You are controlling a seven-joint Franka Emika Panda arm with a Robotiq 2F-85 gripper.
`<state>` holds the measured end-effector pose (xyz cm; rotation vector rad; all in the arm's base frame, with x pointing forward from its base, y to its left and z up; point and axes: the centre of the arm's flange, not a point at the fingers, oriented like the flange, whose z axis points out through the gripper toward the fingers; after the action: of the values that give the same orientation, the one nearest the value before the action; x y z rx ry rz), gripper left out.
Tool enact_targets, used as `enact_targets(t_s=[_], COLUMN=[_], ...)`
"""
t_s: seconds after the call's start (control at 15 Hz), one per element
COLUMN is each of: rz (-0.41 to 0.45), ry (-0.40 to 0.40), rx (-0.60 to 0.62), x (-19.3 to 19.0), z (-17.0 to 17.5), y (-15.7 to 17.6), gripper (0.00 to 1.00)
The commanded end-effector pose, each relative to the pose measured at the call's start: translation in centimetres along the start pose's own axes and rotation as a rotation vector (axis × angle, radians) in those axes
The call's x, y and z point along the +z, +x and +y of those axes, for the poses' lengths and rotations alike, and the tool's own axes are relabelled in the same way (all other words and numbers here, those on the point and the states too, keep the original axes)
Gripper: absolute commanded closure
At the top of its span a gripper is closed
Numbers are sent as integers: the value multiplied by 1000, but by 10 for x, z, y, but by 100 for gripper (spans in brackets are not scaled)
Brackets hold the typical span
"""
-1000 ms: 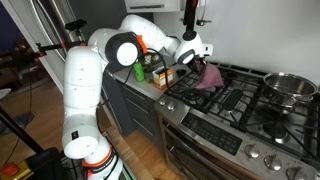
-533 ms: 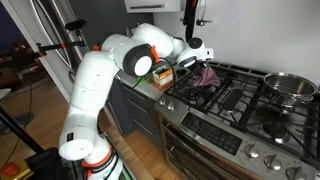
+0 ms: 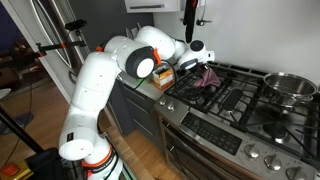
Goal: Put the small black pan on the counter then use the pink towel to wipe the back left plate of the stove
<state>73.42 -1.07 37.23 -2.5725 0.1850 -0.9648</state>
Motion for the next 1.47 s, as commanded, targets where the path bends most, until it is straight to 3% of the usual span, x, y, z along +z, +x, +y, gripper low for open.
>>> enact_targets(t_s=[0.0,0.33,0.6,0.87,1.4], rz=[57,315,464,378,253], ry=[-85,-242,-340,-254,35], rx=[-20,-111,-162,15,301], x=[4,0,5,15,11], z=[9,23,25,11,-51], y=[2,15,10,-5,9], gripper=[98,98,98,98,98])
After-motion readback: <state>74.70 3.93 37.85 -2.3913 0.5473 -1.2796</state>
